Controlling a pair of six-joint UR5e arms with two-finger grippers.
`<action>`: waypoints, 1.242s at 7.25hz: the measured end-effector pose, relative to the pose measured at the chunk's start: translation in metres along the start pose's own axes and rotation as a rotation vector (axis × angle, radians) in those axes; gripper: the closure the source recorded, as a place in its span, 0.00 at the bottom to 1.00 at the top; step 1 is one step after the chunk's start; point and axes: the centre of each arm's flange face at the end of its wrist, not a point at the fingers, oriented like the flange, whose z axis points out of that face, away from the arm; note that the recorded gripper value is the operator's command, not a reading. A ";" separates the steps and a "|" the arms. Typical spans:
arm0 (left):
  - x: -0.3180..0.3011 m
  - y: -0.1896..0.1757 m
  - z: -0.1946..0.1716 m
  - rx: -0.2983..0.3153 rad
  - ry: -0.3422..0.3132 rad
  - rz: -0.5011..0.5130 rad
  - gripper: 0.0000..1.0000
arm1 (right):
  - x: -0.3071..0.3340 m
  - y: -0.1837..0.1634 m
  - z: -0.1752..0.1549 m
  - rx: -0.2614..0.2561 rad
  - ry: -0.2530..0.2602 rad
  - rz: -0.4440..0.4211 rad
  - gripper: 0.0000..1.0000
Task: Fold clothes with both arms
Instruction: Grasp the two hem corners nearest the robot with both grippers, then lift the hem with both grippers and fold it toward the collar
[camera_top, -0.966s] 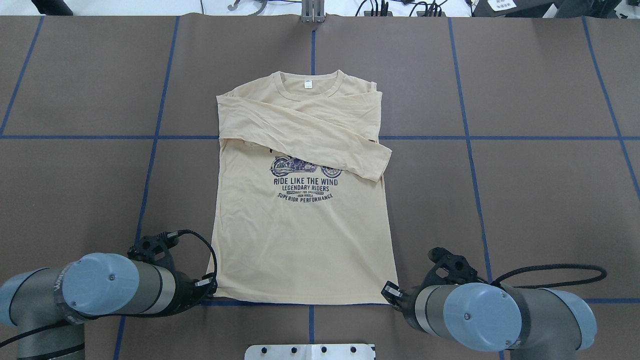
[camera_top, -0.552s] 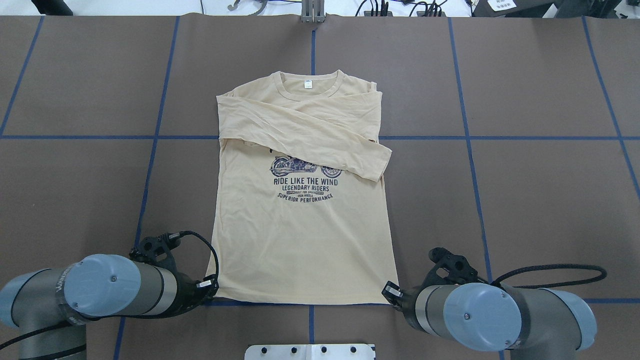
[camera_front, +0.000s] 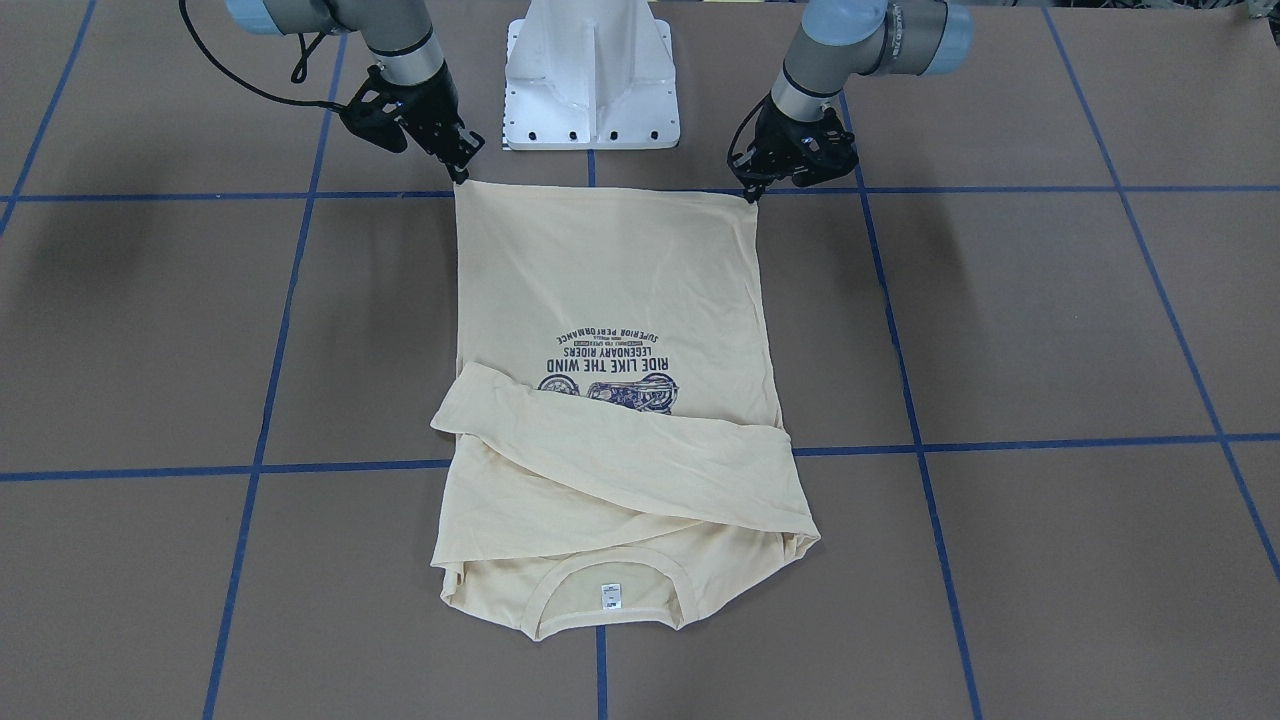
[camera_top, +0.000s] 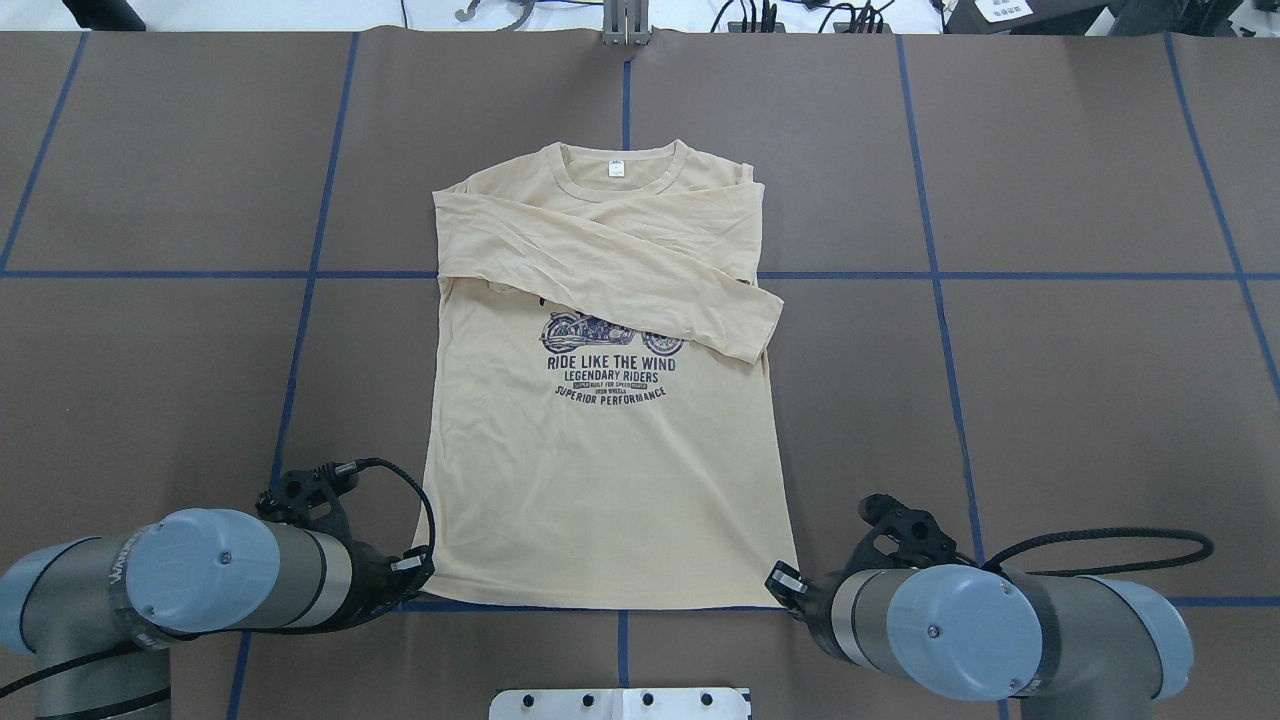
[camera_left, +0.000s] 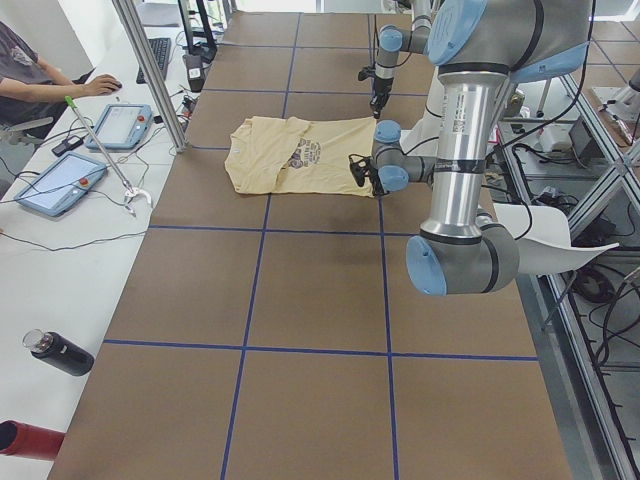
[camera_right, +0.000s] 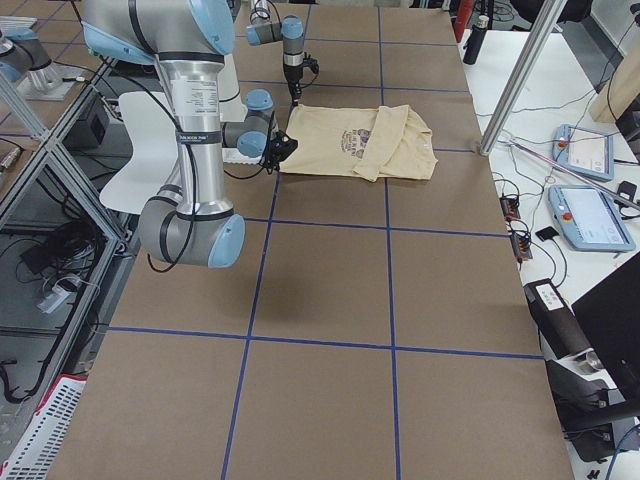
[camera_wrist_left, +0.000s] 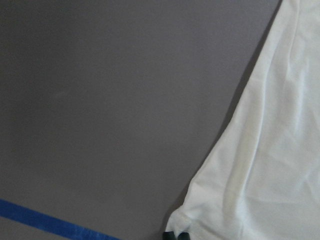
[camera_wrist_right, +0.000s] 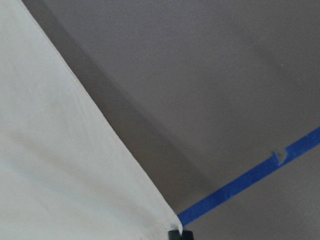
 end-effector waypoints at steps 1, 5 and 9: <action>0.002 0.000 -0.007 0.000 0.013 0.001 1.00 | 0.000 0.000 -0.001 -0.001 -0.002 0.000 1.00; 0.013 0.034 -0.084 -0.062 0.073 -0.010 1.00 | 0.006 -0.005 -0.041 -0.024 -0.045 0.006 1.00; 0.022 0.064 -0.134 -0.128 0.123 -0.064 1.00 | 0.017 -0.012 -0.097 -0.093 -0.077 0.050 1.00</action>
